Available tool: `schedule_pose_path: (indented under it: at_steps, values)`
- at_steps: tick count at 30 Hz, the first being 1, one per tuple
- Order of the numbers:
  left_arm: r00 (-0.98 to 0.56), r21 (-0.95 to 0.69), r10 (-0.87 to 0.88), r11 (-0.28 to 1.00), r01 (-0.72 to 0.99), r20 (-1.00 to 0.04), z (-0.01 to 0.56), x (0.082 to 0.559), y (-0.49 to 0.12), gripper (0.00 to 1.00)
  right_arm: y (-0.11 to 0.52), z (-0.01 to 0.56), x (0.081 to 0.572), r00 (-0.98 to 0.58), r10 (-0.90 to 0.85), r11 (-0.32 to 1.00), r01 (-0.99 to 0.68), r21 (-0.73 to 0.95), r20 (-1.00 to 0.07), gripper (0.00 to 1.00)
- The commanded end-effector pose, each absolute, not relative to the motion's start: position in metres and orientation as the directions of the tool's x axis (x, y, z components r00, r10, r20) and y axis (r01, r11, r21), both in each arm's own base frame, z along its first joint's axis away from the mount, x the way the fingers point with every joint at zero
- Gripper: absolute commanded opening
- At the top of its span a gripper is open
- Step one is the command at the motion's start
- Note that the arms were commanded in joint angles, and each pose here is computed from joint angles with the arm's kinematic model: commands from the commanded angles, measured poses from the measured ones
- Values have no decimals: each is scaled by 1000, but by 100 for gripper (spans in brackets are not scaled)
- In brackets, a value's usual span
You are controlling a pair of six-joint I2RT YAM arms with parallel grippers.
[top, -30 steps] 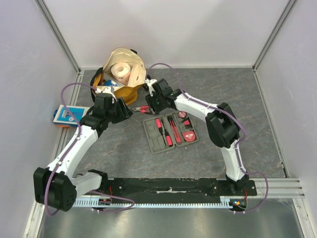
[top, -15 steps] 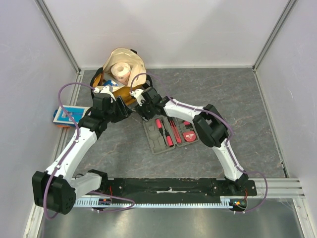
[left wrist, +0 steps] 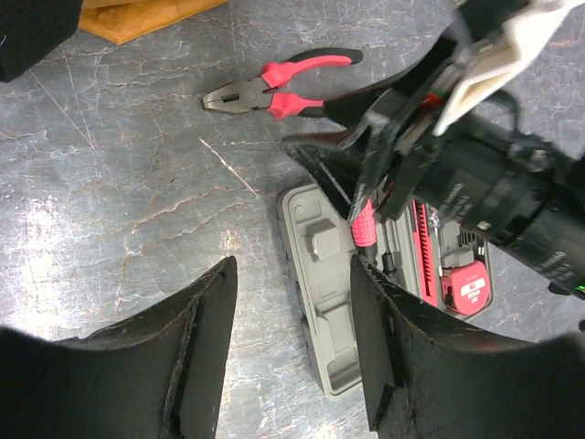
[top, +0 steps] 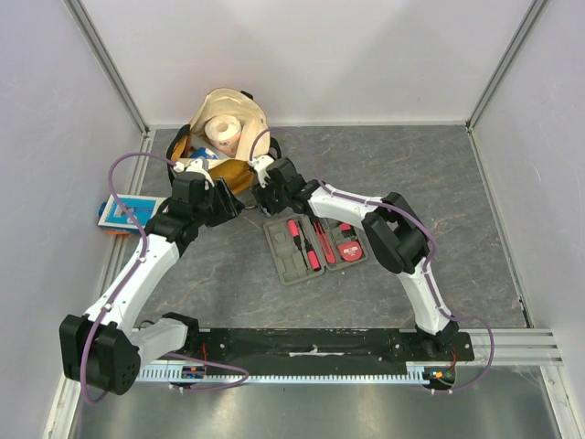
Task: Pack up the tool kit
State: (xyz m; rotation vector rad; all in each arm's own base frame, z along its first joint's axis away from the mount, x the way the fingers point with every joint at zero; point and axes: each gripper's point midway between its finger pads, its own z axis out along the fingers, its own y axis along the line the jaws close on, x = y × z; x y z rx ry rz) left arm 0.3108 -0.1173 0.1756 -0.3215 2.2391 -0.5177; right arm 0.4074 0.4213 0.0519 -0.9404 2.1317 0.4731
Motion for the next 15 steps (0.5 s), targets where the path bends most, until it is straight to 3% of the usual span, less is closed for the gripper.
schedule_pose_path:
  at_steps: [1, 9, 15]
  values:
    - [-630, -473, -404, 879, -64, -664, 179, 315, -117, 59, 444, 147, 445, -368, -130, 764, -629, 144, -921, 57]
    - [-622, -466, -402, 882, -66, -672, 181, 314, -115, 59, 471, 104, 463, -437, -160, 757, -630, 175, -885, 57]
    - [-636, -482, -408, 874, -63, -656, 180, 314, -119, 59, 474, 66, 452, -482, -284, 710, -687, 156, -829, 58]
